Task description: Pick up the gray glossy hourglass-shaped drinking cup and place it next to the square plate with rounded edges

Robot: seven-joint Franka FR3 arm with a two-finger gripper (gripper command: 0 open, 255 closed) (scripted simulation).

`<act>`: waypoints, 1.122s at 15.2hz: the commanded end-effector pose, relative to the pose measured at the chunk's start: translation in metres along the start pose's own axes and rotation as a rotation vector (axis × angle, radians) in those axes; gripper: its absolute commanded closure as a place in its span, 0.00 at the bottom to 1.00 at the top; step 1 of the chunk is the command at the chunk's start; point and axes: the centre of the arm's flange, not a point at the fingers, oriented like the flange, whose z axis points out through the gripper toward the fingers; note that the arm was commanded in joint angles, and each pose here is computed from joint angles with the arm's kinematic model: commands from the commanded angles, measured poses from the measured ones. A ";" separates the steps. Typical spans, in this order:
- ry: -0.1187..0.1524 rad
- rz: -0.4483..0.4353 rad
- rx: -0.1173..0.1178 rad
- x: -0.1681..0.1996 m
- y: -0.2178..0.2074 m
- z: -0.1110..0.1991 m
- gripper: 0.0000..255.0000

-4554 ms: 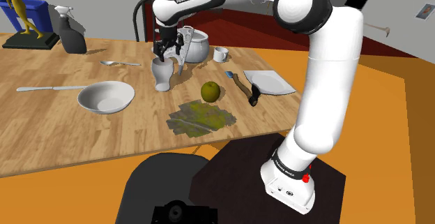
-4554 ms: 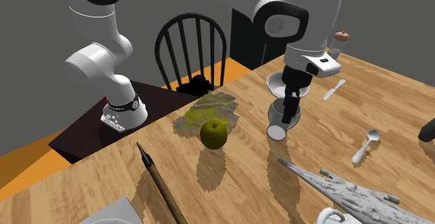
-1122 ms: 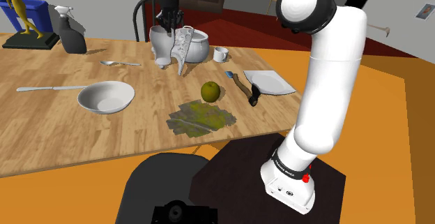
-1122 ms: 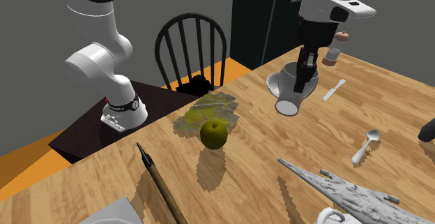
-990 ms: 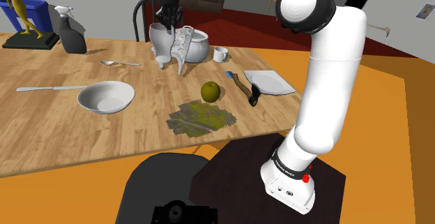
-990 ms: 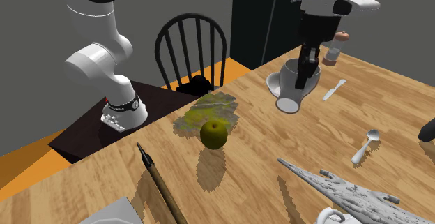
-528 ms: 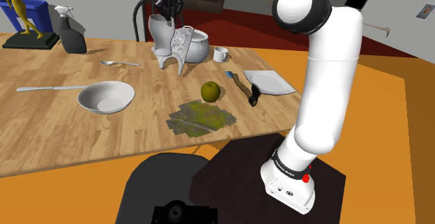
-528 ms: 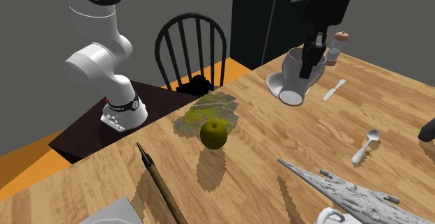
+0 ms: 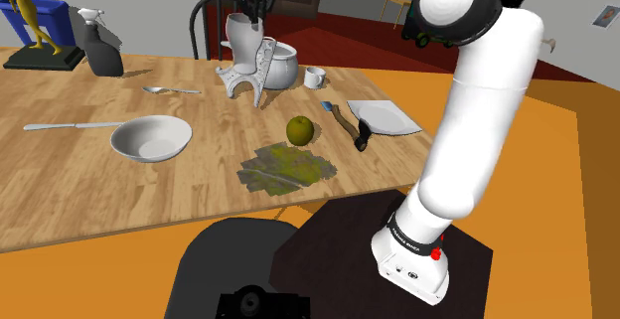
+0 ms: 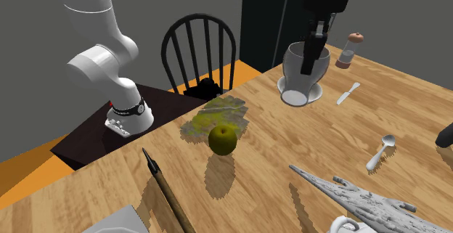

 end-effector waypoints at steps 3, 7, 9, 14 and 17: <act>0.001 0.000 0.000 -0.046 0.027 0.001 1.00; 0.001 0.000 0.000 -0.091 0.055 0.003 1.00; 0.001 0.000 0.000 -0.113 0.069 0.004 1.00; 0.001 0.000 0.000 -0.169 0.104 0.006 1.00; 0.001 0.000 0.000 -0.202 0.125 0.008 1.00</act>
